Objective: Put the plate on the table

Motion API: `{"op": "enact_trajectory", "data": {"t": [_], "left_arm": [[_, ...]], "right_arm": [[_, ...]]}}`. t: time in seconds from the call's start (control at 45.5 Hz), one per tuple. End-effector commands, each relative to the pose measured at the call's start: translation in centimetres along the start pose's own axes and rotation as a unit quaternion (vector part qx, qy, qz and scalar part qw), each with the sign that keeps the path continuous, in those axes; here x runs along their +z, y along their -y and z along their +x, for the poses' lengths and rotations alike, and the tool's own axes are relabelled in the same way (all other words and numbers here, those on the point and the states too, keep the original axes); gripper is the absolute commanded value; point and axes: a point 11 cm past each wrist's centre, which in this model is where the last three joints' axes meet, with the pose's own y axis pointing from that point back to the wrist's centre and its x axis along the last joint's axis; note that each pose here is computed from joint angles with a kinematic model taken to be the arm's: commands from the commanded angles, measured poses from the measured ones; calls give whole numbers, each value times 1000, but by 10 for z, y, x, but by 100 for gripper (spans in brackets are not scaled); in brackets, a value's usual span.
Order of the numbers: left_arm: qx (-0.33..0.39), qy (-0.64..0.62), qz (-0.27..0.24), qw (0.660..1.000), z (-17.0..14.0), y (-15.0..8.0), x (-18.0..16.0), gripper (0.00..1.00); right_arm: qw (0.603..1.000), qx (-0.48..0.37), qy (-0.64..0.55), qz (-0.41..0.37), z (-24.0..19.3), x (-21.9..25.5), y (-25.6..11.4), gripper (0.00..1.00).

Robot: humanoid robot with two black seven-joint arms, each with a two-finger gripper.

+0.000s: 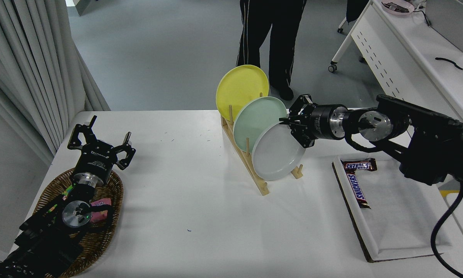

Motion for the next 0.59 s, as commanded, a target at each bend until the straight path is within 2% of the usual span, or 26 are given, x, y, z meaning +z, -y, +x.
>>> {"op": "enact_trajectory", "data": {"t": [0.0,0.571], "left_arm": [[0,0,0,1000,0,0,0,100],[0,0,1,1000,0,0,0,100]], "right_arm": [[998,-40,28,40,-20,-48,-30,0],[978,-104,149,105,-92,-150,-99,0]]}}
